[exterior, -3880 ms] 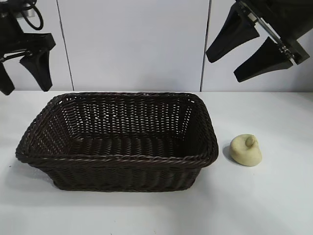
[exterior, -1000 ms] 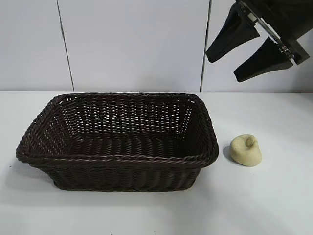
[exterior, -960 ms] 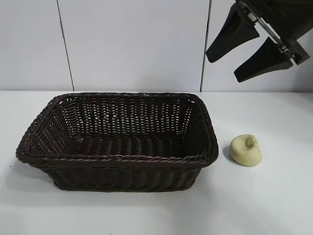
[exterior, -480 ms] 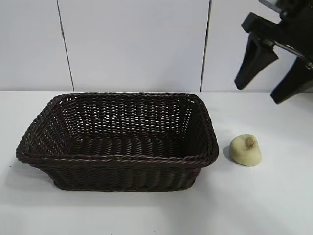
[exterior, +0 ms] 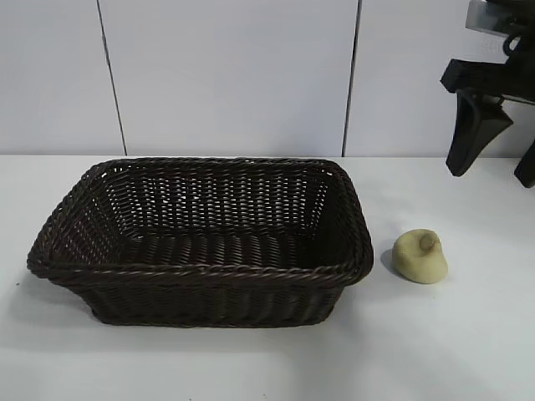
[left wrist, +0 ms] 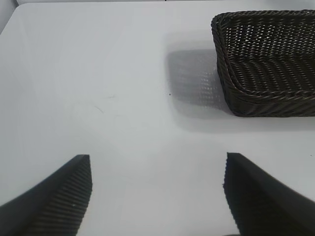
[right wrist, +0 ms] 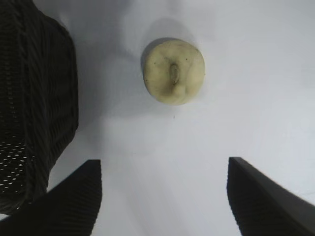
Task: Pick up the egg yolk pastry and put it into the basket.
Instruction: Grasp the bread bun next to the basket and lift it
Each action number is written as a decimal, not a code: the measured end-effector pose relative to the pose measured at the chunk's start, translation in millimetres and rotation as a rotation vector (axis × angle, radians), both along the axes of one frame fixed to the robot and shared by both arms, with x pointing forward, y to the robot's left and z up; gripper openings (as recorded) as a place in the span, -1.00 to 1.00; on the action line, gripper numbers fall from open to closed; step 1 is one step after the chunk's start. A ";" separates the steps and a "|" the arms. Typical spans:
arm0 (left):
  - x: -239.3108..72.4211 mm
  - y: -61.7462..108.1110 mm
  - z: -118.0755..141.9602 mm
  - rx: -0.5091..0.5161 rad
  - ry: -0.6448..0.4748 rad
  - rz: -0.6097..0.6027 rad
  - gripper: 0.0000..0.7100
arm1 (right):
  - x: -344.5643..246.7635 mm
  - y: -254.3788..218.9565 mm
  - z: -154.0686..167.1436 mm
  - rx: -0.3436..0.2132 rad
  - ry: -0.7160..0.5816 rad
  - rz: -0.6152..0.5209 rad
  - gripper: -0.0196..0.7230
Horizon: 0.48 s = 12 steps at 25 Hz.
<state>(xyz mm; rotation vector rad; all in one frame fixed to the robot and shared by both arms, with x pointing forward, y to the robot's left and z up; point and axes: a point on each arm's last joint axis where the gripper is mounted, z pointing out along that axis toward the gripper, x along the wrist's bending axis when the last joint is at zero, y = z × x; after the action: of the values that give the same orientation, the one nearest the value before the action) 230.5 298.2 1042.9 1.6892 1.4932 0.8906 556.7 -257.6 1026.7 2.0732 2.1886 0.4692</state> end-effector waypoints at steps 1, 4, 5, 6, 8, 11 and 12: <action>0.0 0.0 0.0 0.000 0.000 0.000 0.52 | 2.7 -0.2 -4.0 -0.005 0.003 0.000 0.44; 0.0 0.0 0.0 0.000 0.000 0.000 0.52 | 15.5 0.3 -23.7 -0.012 0.011 -0.007 0.44; 0.0 0.0 0.0 0.000 0.000 0.000 0.52 | 20.5 0.5 -33.1 -0.014 0.017 -0.010 0.44; 0.0 0.0 0.0 0.000 0.000 0.000 0.52 | 25.8 0.7 -42.6 -0.016 0.017 -0.015 0.44; 0.0 0.0 0.0 0.000 0.000 0.000 0.52 | 34.6 1.0 -61.1 -0.020 0.023 -0.022 0.44; 0.0 0.0 0.0 0.000 0.000 0.000 0.52 | 43.4 2.1 -89.9 -0.016 0.057 -0.036 0.44; 0.0 0.0 0.0 0.000 0.000 0.000 0.52 | 45.6 2.8 -99.4 -0.010 0.071 -0.042 0.44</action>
<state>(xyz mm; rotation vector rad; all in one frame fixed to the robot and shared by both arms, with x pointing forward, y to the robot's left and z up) 230.5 298.2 1042.9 1.6892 1.4932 0.8906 602.3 -254.8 927.3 2.1586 2.1752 0.3852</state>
